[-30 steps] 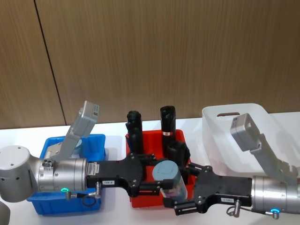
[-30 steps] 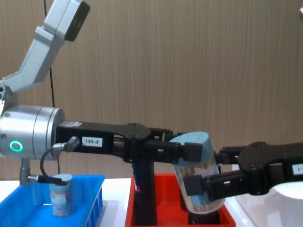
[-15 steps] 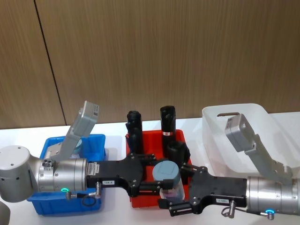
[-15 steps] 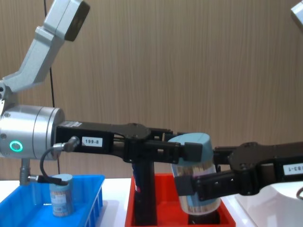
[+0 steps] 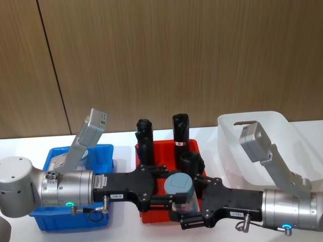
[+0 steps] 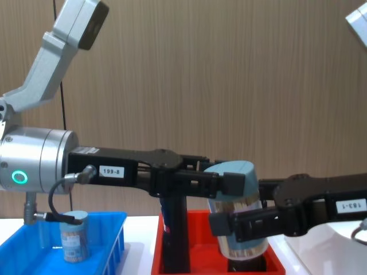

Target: Pick the cotton swabs from the blue box and place them into the white box.

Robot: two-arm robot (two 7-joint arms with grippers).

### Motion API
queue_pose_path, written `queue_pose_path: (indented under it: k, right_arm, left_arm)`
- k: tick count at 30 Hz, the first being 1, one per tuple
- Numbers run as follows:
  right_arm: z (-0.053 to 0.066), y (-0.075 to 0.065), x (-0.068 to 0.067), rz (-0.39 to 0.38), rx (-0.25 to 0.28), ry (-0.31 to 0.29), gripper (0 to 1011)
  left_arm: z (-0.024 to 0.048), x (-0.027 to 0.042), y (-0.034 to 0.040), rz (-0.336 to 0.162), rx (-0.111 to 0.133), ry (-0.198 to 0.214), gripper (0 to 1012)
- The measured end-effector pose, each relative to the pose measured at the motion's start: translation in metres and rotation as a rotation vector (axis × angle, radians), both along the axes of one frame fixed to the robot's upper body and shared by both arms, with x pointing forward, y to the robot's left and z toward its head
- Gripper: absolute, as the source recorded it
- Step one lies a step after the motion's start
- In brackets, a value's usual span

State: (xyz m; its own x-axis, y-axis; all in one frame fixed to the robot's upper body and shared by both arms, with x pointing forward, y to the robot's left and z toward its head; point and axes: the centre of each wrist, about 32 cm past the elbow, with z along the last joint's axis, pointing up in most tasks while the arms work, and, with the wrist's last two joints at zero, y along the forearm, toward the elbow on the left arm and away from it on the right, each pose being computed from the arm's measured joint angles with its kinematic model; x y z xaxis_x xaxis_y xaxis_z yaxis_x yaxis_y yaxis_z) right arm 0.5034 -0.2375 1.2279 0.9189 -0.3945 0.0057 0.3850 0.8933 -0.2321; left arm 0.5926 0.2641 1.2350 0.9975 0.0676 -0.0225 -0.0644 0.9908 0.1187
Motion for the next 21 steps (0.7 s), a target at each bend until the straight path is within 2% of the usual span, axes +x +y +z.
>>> queue_pose_path:
  k: [2, 7, 11, 14, 15, 21]
  right_arm:
    - [-0.0004, 0.0001, 0.0003, -0.003, 0.000, -0.001, 1002]
    - [-0.0020, 0.0003, 0.0016, -0.011, -0.001, -0.002, 907]
    - [-0.0030, 0.0003, 0.0023, -0.014, -0.003, -0.004, 783]
    - [-0.0035, 0.0005, 0.0024, -0.013, -0.004, -0.005, 731]
    - [-0.0035, 0.0005, 0.0025, -0.012, -0.004, -0.006, 657]
    - [-0.0038, 0.0003, 0.0024, -0.012, -0.007, -0.009, 648]
  left_arm:
    - [0.0000, 0.0000, 0.0000, 0.000, 0.000, 0.000, 671]
    - [0.0000, 0.0000, 0.0000, 0.000, 0.000, 0.000, 671]
    - [0.0000, 0.0000, 0.0000, 0.000, 0.000, 0.000, 671]
    - [0.0000, 0.0000, 0.0000, 0.001, 0.000, 0.000, 671]
    - [0.0000, 0.0000, 0.0000, 0.001, 0.000, 0.000, 671]
    - [0.0000, 0.0000, 0.0000, 0.001, 0.000, 0.000, 693]
